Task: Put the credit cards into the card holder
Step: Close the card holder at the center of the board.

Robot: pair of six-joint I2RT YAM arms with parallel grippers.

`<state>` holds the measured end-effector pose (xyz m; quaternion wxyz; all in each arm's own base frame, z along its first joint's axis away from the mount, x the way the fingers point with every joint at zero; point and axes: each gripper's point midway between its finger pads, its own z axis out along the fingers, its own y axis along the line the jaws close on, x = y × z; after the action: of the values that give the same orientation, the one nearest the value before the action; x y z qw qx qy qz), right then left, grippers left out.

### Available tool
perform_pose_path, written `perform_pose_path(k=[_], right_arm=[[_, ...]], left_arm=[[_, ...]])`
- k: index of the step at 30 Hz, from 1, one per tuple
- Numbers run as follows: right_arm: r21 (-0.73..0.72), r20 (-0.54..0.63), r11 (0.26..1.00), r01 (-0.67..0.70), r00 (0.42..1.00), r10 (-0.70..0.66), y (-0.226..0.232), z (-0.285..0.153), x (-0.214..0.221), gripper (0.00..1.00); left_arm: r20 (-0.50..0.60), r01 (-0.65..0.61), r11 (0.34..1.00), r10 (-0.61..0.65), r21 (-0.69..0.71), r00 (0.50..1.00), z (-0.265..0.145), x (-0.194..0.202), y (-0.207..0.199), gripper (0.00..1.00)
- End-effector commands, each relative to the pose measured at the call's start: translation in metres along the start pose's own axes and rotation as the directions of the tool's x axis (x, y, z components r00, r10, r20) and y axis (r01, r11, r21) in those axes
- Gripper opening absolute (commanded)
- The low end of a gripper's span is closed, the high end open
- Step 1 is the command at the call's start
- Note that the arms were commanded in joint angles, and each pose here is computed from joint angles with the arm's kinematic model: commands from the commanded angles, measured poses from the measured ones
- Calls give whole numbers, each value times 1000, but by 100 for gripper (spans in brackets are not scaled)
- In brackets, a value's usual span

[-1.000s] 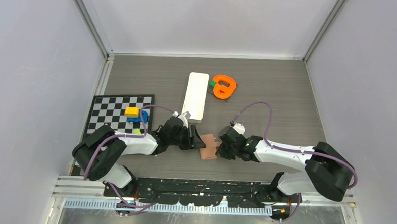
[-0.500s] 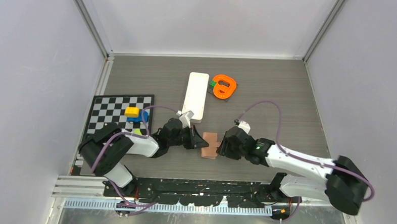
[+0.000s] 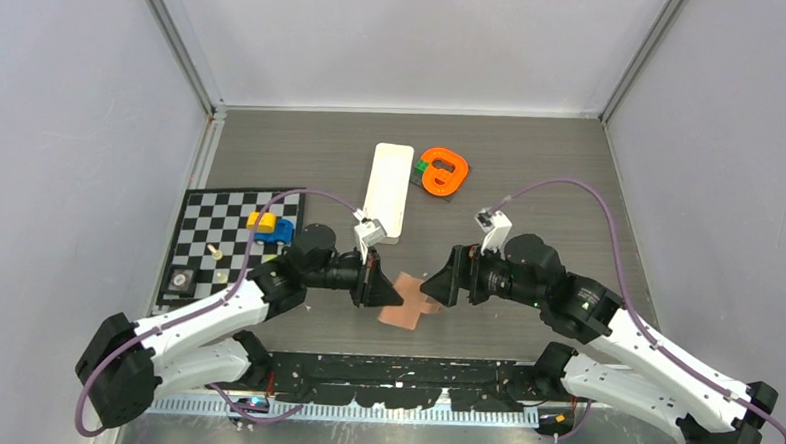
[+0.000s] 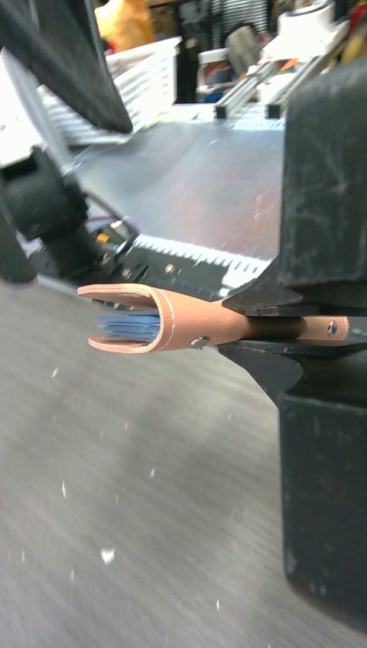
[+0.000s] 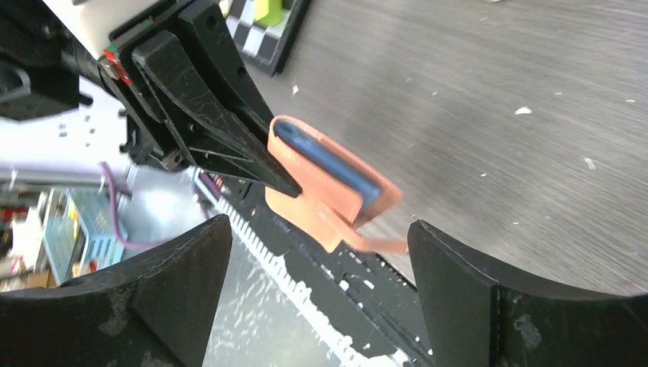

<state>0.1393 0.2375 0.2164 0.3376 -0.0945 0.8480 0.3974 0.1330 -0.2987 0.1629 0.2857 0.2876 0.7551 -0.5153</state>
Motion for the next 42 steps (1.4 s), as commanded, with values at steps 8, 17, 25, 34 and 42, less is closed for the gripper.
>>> perform_pose_path(k=[8,17,25,34,42], right_arm=[[-332,-271,941,62,949,-158,61,10,33,90],[-153,-247,979,135,954,-170,25,21,30,0],[412,-108,827,382,922,-372,-66,27,-28,1],[571,-368,358,739,620,-693,-72,72,-26,1],[396,-456,336,855,501,-736,-41,123,47,47]], left_arm=[[-106,-93,962,123,257,987,-19,5,-79,0],[-35,-105,981,101,-163,994,-27,-14,-17,53],[79,144,863,-120,-484,990,-65,-15,54,86],[187,279,803,-211,-527,960,-76,-9,74,87],[228,347,759,-263,-551,938,-77,12,89,87]])
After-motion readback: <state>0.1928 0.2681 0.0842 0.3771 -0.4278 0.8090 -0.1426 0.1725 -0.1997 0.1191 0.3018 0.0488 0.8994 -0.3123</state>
